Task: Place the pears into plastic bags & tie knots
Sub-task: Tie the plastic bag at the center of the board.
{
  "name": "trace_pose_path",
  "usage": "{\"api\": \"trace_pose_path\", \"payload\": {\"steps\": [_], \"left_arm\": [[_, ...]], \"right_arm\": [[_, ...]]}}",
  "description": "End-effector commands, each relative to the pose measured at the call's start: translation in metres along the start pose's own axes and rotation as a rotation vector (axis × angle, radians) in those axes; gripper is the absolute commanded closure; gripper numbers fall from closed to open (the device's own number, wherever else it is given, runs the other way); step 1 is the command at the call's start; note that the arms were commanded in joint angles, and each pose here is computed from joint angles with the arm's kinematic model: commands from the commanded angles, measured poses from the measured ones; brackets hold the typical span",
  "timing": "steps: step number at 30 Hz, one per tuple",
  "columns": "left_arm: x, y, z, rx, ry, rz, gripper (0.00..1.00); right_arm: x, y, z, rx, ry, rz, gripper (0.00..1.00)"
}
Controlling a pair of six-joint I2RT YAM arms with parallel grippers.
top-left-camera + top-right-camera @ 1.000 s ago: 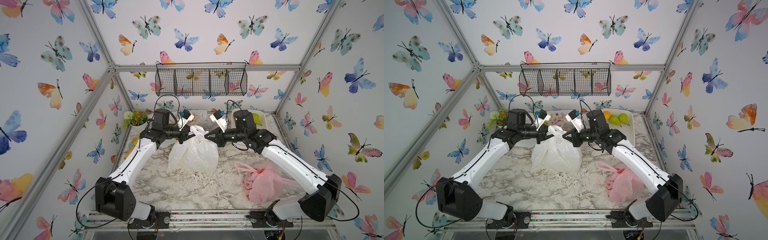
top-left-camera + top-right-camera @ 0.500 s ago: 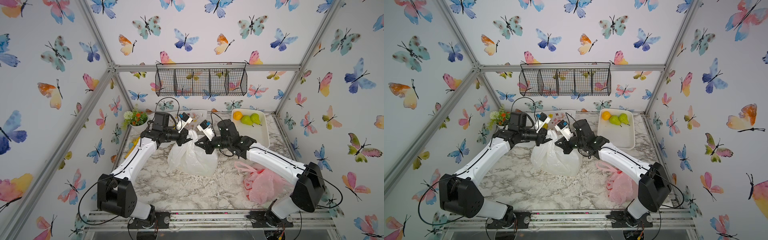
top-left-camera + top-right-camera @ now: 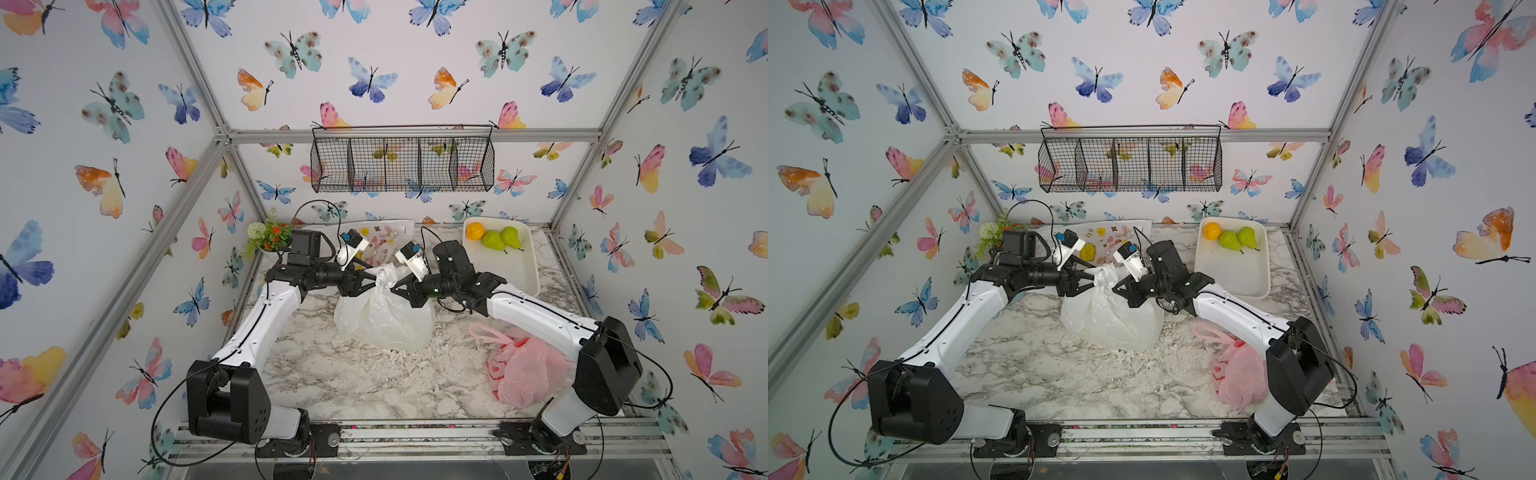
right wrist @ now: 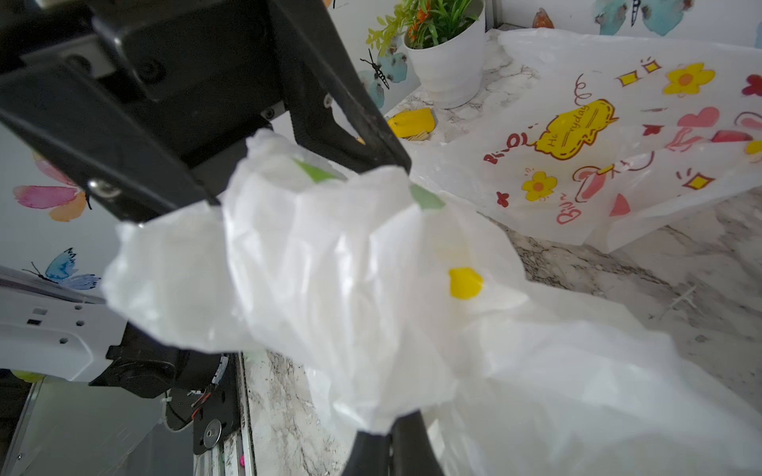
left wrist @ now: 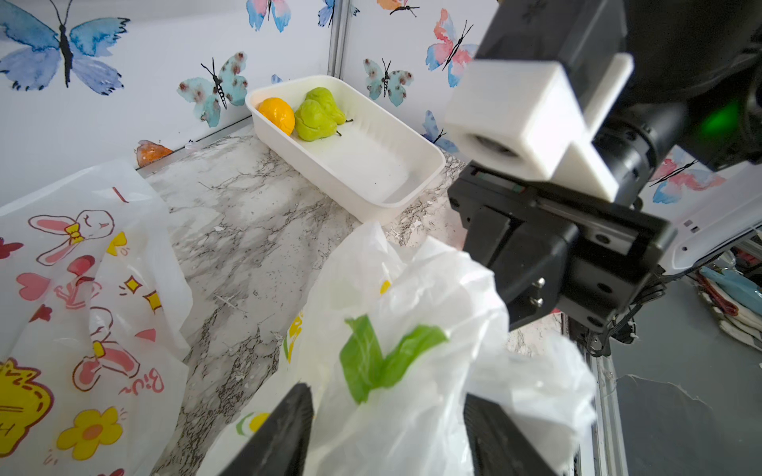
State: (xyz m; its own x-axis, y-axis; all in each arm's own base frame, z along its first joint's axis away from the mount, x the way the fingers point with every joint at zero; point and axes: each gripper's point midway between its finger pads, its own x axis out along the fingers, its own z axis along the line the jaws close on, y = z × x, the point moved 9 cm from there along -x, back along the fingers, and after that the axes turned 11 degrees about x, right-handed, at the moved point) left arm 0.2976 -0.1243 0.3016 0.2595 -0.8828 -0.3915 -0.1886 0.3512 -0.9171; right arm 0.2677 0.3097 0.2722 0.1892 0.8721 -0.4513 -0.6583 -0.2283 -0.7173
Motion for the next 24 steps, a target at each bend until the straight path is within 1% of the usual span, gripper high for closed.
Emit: {"api": "trace_pose_path", "payload": {"steps": [1,3,5,6,8,10,12,14,17,19,22,24], "left_arm": [[-0.001,0.004,-0.001,0.013,-0.046,0.042,0.38],[-0.002,0.007,0.010,-0.006,-0.130,0.079,0.41],[-0.007,0.010,0.013,-0.012,-0.143,0.100,0.41],[-0.008,0.009,0.010,0.002,-0.125,0.094,0.39],[-0.008,0.004,-0.006,0.064,-0.038,0.044,0.31],[-0.009,-0.001,-0.017,0.103,-0.011,0.012,0.27],[-0.010,-0.005,-0.020,0.112,0.003,-0.013,0.23],[-0.005,-0.004,-0.021,0.112,0.028,-0.014,0.20],[0.004,-0.006,-0.012,0.086,-0.001,-0.004,0.20],[0.009,-0.010,-0.005,0.068,0.019,-0.012,0.21],[0.016,-0.014,0.004,0.031,0.032,-0.012,0.26],[0.020,-0.014,0.006,0.024,0.039,-0.007,0.32]], "right_arm": [[0.004,-0.003,-0.002,0.029,-0.042,-0.001,0.97],[0.004,-0.003,-0.003,0.042,-0.050,-0.004,0.97],[0.004,-0.004,-0.006,0.059,-0.055,-0.004,0.97],[0.004,-0.005,-0.005,0.062,-0.063,-0.009,0.97],[0.004,-0.007,-0.005,0.073,-0.076,-0.010,0.97],[0.006,-0.008,-0.004,0.080,-0.090,-0.001,0.97],[0.008,-0.007,-0.005,0.089,-0.097,0.006,0.97],[0.010,-0.007,-0.006,0.098,-0.104,0.007,0.97],[0.011,-0.006,-0.006,0.104,-0.111,0.011,0.97],[0.012,-0.006,-0.005,0.108,-0.114,0.014,0.97],[0.012,-0.005,-0.004,0.105,-0.122,0.017,0.97],[0.012,-0.006,-0.002,0.103,-0.130,0.020,0.97]]}}
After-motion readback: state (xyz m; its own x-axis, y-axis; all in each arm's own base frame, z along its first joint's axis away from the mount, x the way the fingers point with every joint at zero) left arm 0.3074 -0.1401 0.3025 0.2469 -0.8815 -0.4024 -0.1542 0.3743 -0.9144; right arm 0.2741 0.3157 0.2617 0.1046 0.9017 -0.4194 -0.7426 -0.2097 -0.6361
